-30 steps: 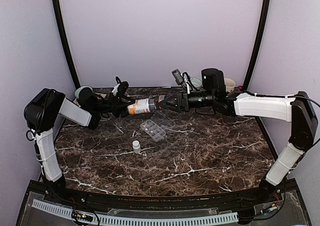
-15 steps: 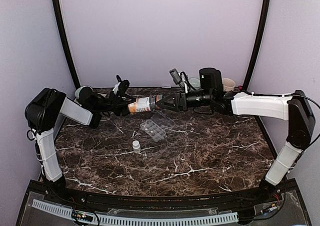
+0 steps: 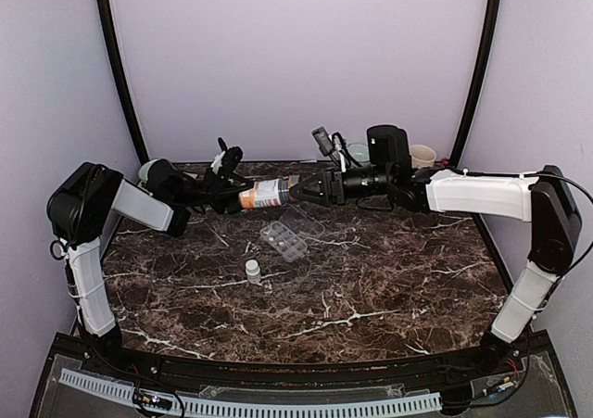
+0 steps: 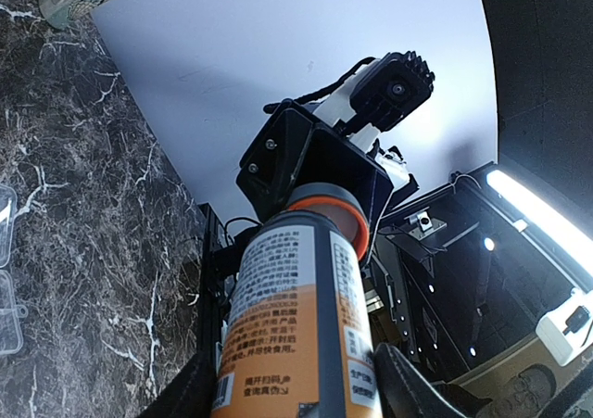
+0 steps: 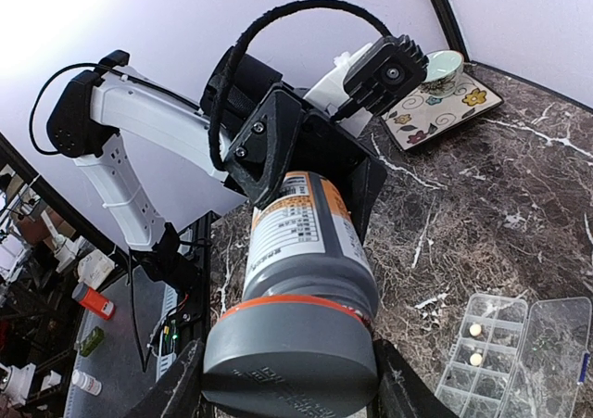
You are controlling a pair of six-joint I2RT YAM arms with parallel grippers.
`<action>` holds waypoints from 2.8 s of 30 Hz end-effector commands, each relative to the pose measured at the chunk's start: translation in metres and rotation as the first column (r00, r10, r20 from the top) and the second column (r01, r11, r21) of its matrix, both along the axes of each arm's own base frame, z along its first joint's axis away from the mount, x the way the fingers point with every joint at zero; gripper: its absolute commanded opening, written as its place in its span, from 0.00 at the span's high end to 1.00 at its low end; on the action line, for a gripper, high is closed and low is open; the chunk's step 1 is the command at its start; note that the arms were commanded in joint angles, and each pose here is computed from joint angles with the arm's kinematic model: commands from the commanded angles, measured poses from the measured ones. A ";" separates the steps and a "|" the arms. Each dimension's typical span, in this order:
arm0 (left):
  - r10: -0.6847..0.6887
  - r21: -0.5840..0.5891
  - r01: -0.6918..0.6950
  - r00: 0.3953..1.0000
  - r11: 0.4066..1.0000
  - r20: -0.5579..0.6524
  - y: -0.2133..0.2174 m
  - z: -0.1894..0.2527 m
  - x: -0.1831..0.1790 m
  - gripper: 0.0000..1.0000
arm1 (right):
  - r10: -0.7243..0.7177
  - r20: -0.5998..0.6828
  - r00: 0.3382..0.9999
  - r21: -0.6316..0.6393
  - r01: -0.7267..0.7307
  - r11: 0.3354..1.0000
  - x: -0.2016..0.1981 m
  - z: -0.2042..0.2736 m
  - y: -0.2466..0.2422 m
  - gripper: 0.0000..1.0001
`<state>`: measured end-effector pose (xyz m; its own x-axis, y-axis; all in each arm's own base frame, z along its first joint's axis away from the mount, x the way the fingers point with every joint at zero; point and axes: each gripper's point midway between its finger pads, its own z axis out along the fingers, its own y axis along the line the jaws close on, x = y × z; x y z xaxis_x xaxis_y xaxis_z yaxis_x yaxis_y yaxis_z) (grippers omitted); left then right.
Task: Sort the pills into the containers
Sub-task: Screw the lid of the pill bottle onto the pill bottle.
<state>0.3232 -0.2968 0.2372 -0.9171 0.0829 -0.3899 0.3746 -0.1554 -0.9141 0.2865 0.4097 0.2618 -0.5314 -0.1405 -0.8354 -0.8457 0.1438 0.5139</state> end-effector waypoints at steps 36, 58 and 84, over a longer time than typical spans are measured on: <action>-0.039 -0.025 0.042 0.996 0.999 0.085 -0.003 0.020 -0.011 0.94 | 0.014 0.018 1.000 -0.005 -0.013 1.000 0.000 -0.003 0.005 0.69; -0.076 -0.013 0.078 0.994 0.997 0.077 -0.009 0.019 -0.019 0.94 | 0.014 0.013 1.000 -0.003 -0.014 1.000 0.001 -0.002 0.005 0.69; -0.078 -0.005 0.079 0.987 0.997 0.142 -0.027 0.033 -0.019 0.94 | 0.001 -0.125 0.992 0.017 0.001 1.000 0.004 -0.005 0.016 0.71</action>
